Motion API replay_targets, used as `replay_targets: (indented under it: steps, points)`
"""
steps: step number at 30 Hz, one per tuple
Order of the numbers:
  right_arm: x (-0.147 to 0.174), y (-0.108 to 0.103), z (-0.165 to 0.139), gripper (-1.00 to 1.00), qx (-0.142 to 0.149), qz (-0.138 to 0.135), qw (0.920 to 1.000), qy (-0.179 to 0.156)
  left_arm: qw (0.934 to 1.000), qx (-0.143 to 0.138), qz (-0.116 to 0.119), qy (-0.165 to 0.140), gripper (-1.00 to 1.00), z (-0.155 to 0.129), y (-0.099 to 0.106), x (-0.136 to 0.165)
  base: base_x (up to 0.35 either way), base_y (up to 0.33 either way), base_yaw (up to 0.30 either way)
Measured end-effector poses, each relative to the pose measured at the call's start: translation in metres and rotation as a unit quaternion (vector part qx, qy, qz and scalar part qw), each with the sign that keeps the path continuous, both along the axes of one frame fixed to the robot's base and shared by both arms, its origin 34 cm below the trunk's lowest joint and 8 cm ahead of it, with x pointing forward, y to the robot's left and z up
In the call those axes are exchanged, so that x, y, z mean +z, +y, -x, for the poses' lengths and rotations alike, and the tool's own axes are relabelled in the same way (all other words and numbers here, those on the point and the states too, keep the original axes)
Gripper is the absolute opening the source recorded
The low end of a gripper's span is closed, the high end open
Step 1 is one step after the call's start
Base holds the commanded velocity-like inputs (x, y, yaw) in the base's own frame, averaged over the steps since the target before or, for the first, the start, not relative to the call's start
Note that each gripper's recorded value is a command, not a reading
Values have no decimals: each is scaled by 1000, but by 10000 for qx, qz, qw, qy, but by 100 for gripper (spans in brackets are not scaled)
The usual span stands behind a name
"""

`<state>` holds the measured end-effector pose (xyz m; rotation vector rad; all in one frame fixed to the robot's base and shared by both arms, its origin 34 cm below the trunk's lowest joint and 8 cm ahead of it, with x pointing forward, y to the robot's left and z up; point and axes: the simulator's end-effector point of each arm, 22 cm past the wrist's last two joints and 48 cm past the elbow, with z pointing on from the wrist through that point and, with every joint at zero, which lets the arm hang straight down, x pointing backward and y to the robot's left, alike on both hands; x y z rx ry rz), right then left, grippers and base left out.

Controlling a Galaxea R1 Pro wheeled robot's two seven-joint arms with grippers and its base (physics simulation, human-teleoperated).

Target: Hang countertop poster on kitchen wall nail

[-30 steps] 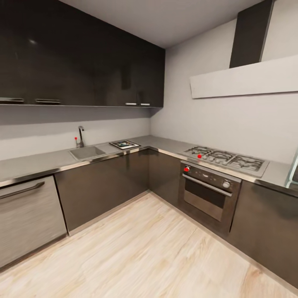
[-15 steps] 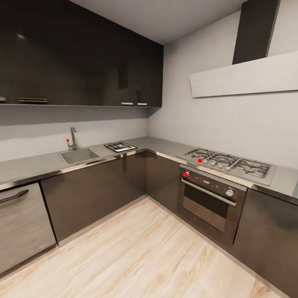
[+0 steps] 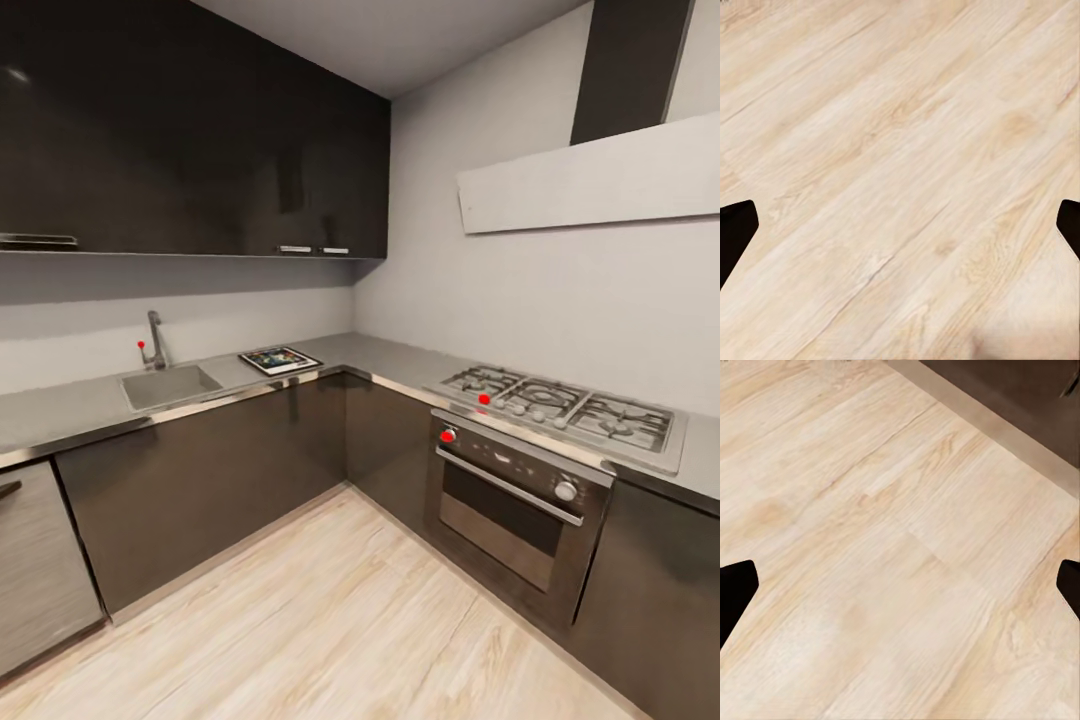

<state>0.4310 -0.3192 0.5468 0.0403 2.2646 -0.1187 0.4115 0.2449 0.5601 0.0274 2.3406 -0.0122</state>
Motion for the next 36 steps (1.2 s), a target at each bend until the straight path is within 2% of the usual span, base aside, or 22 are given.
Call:
replay_targets:
  steps: [8,12,21,27,31,36]
  points:
    - [0,0,0,100,7,0,10000,-9,10000,3,2,1,100,0,0,0,318,-21,14]
    - [0,2,-1,100,9,-13,10000,-13,10000,9,2,1,100,0,0,0,284,-1,228]
    - [0,3,-1,100,4,-21,10000,-10,10000,19,-4,3,100,0,1,0,58,0,279]
    - [0,3,-1,100,7,-19,10000,-10,10000,21,-8,6,100,0,1,0,54,-7,111]
    - [0,6,-1,100,162,59,9999,2,10000,22,-4,7,100,0,0,0,266,-55,15]
    - [-1,13,-1,100,506,225,9985,35,10000,22,-3,7,100,0,0,0,304,-67,5]
